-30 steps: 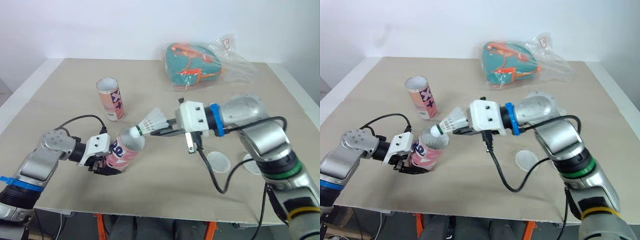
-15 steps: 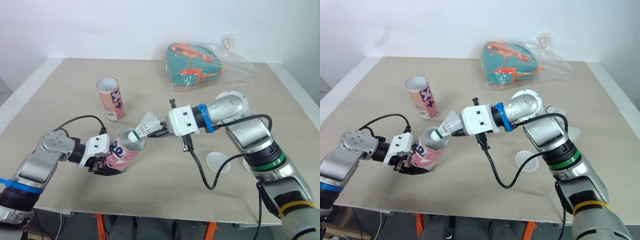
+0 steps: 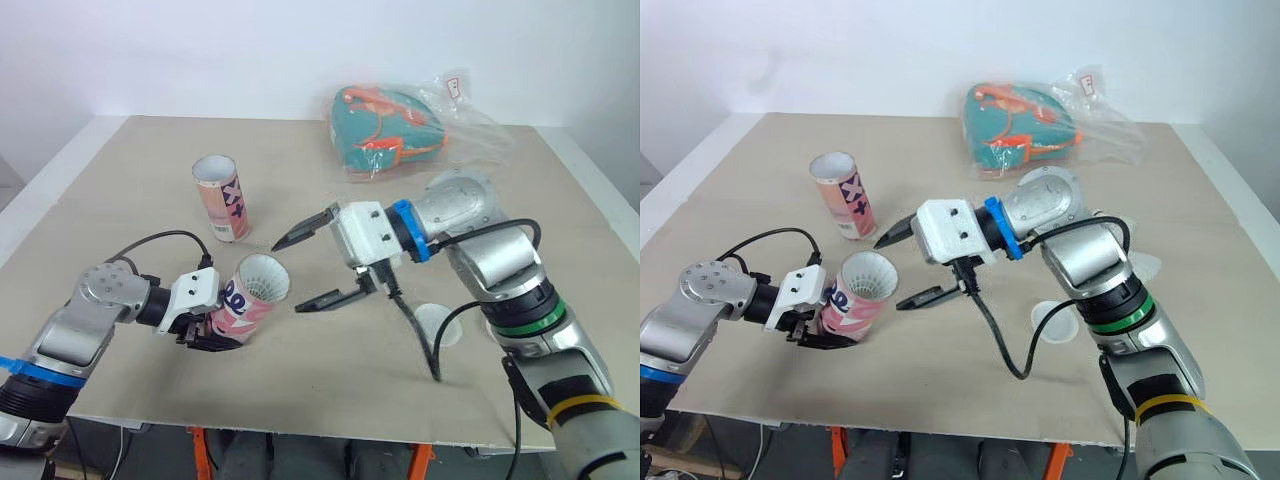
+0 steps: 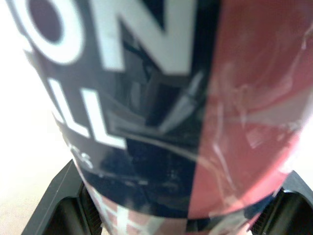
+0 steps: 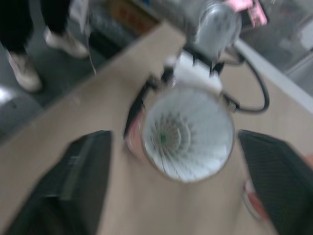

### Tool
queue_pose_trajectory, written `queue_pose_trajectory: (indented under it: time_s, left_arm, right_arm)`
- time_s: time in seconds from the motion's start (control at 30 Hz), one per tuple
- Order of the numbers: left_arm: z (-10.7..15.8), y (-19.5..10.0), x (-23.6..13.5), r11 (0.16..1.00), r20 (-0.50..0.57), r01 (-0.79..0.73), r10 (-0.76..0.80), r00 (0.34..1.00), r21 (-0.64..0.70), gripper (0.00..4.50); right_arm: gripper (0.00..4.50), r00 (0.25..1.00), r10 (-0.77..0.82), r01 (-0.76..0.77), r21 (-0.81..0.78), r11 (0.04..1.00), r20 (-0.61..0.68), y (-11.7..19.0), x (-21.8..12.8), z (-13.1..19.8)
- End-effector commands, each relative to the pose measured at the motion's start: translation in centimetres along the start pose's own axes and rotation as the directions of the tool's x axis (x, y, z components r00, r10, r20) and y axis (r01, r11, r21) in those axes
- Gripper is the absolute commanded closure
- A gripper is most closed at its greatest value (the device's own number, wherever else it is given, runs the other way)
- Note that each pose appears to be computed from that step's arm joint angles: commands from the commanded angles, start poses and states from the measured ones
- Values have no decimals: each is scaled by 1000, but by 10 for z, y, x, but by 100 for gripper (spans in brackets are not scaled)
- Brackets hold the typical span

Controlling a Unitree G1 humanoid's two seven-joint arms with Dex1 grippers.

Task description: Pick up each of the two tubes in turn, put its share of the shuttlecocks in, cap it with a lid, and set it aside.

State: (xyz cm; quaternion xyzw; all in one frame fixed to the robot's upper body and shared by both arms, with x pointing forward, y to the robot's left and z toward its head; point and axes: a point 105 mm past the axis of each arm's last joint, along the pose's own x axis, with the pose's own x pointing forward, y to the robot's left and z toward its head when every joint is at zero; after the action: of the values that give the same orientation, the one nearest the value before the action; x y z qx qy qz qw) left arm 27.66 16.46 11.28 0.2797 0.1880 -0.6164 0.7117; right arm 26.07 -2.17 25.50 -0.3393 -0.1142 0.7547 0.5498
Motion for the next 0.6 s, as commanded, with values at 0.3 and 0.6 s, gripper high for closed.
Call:
queue_pose_trajectory:
  time_s: [0.3,0.6]
  left_arm:
    - [-17,-9,12,998,-35,14,-16,999,-58,133]
    - [-18,-12,9,998,-41,15,-17,999,-60,133]
  right_arm:
    - [59,971,-237,238,257,936,-35,-4,-31,-38]
    - [443,962,-273,261,351,899,-18,14,-39,-45]
